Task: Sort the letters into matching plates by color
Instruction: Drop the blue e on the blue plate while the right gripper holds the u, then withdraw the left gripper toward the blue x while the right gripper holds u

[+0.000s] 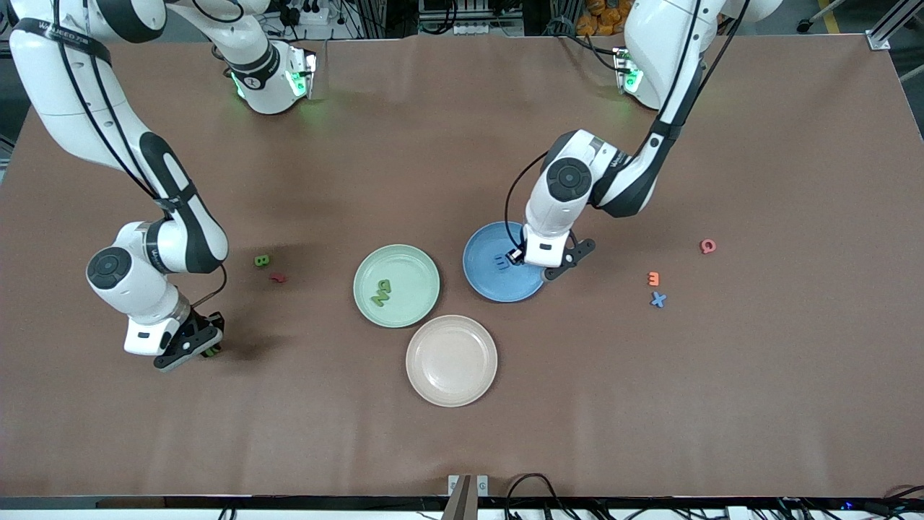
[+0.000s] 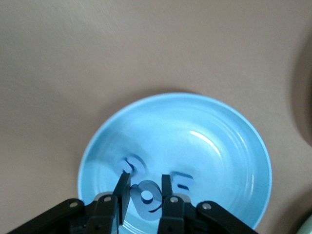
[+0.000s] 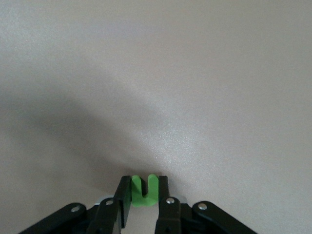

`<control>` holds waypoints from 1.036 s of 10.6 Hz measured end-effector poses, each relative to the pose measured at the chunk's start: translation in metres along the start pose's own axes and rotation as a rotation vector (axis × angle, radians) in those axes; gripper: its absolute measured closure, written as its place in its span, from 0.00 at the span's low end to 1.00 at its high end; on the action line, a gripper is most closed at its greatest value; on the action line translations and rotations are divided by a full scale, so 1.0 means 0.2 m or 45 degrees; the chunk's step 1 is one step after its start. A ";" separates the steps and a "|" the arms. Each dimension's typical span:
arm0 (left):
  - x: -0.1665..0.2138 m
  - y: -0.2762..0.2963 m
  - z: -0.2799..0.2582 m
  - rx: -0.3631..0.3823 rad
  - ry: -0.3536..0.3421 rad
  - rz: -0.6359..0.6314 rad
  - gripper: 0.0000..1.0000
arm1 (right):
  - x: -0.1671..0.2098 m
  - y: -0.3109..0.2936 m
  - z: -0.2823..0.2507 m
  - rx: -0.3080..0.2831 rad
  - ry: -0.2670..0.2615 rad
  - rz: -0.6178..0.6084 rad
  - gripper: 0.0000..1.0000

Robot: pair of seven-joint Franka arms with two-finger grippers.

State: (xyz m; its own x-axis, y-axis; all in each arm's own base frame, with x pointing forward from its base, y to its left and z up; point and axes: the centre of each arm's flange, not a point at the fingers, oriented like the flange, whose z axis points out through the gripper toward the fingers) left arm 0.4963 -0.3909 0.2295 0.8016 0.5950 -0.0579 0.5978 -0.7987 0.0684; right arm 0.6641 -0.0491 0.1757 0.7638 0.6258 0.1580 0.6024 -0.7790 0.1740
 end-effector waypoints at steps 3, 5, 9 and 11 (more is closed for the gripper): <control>-0.01 0.03 0.03 -0.002 0.001 0.029 0.41 | 0.00 0.00 0.00 0.002 0.002 0.012 0.73; 0.06 0.02 0.02 -0.002 0.013 0.025 0.14 | 0.00 0.00 0.00 0.003 0.002 0.014 0.73; 0.42 -0.10 -0.01 0.037 0.119 0.083 0.00 | -0.01 0.01 0.00 0.003 0.003 0.072 0.73; 0.59 -0.19 -0.03 0.060 0.117 0.168 0.00 | 0.00 0.02 -0.02 0.011 -0.010 0.139 0.73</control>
State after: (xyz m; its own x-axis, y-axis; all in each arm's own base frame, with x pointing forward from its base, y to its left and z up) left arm 0.5686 -0.2896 0.2251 0.8715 0.4888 0.0401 0.4883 -0.8724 0.0223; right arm 0.6645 -0.0518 0.1798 0.8265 0.5372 0.1679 0.5177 -0.8427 0.1478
